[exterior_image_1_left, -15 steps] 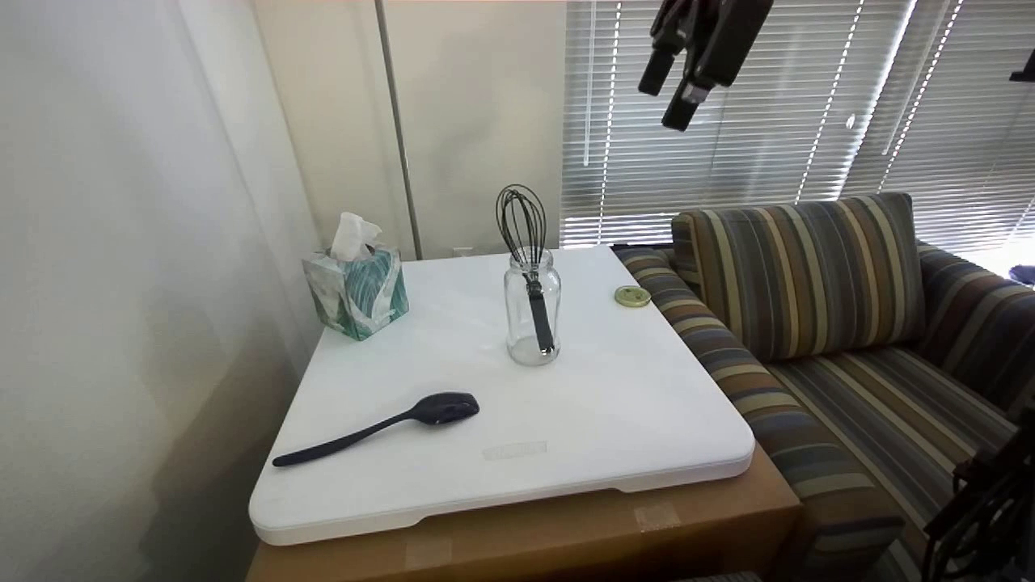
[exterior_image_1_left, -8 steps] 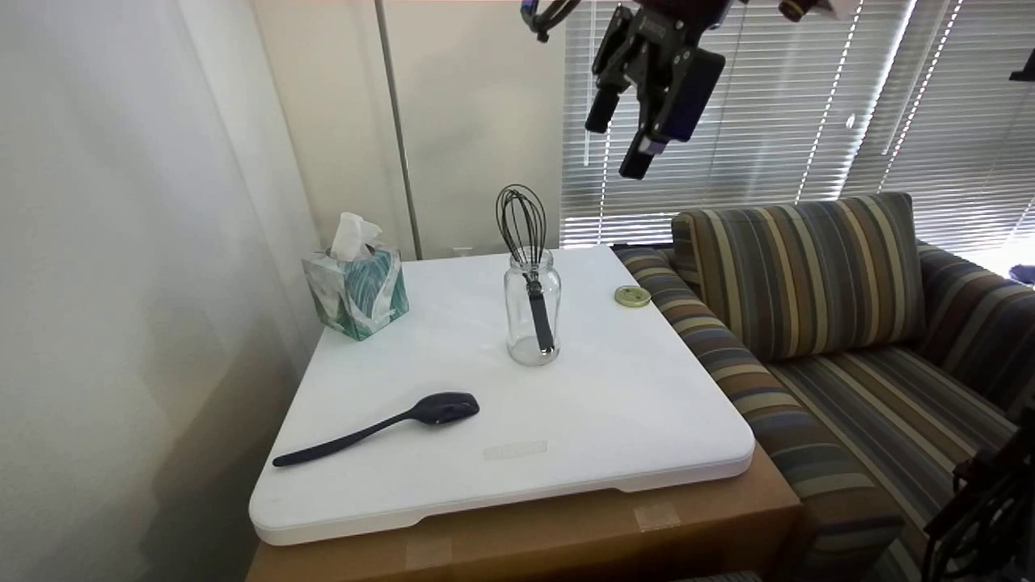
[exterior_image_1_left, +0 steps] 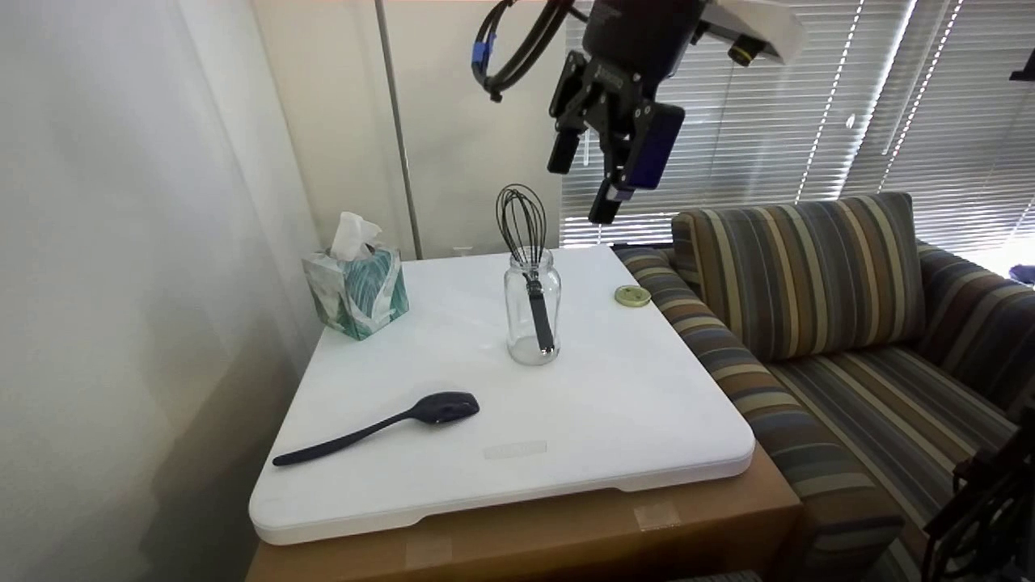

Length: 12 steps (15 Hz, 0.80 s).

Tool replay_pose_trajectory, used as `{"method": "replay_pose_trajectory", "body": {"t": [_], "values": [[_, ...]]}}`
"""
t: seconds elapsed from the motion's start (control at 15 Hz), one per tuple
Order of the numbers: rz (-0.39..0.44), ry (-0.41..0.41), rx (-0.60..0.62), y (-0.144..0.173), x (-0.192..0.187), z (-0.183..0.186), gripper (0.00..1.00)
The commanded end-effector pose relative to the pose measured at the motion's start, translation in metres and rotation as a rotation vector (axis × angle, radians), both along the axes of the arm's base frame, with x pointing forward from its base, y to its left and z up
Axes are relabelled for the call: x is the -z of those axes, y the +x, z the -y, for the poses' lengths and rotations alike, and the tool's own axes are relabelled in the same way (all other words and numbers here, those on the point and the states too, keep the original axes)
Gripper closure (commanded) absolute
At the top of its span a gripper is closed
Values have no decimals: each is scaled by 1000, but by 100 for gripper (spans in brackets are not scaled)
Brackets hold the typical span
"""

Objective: Put the dishing spoon in the glass cup

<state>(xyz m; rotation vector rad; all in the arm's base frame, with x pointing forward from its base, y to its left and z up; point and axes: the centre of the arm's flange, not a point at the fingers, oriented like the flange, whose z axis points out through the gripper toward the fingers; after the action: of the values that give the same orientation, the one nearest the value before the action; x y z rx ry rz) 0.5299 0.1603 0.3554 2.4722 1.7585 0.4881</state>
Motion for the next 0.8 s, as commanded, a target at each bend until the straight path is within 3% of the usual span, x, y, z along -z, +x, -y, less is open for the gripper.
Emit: {"method": "replay_pose_trajectory", "body": {"t": [0.0,0.2,0.27,0.6,0.73], "values": [[-8,-15,-48,22,27,-8,0],[-54,-28,-10,25,34,0,0],[-43,-13,-21,13,33,-10,0],[-46,-19,-6,20,36,-1,0],[-10,-28,39,8,38,3,0]]}}
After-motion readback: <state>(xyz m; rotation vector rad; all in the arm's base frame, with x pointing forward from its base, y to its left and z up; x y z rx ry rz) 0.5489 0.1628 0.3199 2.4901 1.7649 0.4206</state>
